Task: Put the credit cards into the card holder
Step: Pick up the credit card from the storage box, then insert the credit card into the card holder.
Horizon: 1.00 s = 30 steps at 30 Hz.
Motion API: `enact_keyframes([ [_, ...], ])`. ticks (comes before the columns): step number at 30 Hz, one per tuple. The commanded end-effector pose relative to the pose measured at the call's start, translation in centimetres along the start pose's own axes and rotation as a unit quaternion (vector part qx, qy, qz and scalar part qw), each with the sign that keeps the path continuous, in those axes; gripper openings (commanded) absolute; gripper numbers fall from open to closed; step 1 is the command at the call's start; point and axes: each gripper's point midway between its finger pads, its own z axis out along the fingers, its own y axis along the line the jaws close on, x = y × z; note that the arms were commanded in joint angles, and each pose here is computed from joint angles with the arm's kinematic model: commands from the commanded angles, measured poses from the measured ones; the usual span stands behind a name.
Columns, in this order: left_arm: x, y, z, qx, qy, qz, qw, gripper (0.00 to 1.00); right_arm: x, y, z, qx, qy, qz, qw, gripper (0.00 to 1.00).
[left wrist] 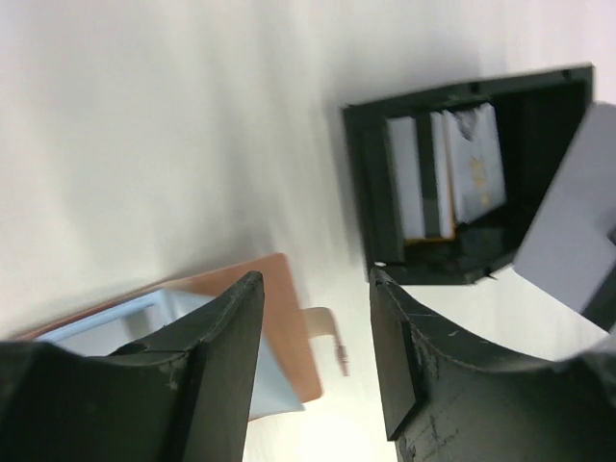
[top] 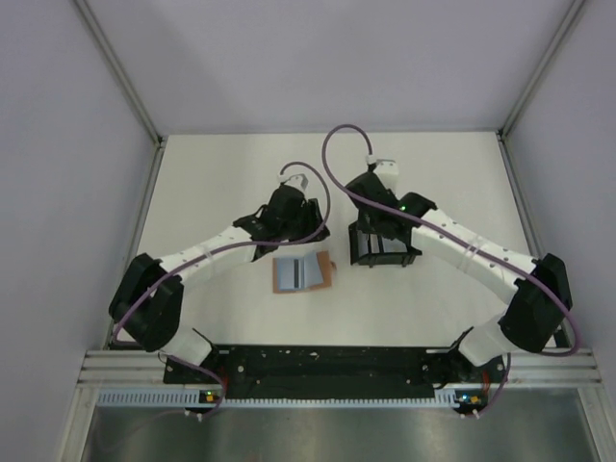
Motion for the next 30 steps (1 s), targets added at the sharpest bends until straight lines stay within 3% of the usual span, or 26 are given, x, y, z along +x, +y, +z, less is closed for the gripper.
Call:
enact_keyframes([
  [1, -1.2, 6.4, -2.9, -0.140, -0.058, -0.041, 0.988, 0.53, -2.0, 1.7, -1.4, 0.040, -0.063, -0.017, 0.997, 0.00],
  [5, -0.9, 9.7, -5.0, -0.186, -0.082, -0.082, 0.976, 0.56, -1.5, 5.6, -2.6, 0.013, -0.075, -0.054, 0.996, 0.00],
  [10, 1.0, 14.1, -8.3, -0.253, -0.092, -0.133, 0.954, 0.59, -1.3, 8.9, -3.8, 0.043, -0.109, -0.113, 0.987, 0.00],
  [15, 1.9, 16.2, -10.7, -0.264, -0.123, -0.163, 0.943, 0.64, 0.5, 12.3, -4.3, 0.026, -0.111, -0.125, 0.986, 0.00],
  [20, 3.0, 16.0, -10.4, -0.231, -0.113, -0.157, 0.954, 0.64, 3.5, 15.4, -5.1, -0.103, -0.041, -0.111, 0.988, 0.00],
  [22, 3.4, 15.5, -9.9, -0.210, -0.104, -0.145, 0.961, 0.64, 5.5, 17.0, -5.6, -0.197, 0.003, -0.099, 0.975, 0.00],
  [25, 4.5, 14.7, -8.9, -0.174, -0.080, -0.135, 0.972, 0.64, 7.7, 17.3, -5.8, -0.269, 0.045, -0.084, 0.958, 0.00],
  [30, 6.6, 13.6, -7.7, -0.114, -0.054, -0.132, 0.983, 0.63, 9.9, 16.9, -4.0, -0.313, 0.091, -0.067, 0.943, 0.00],
])
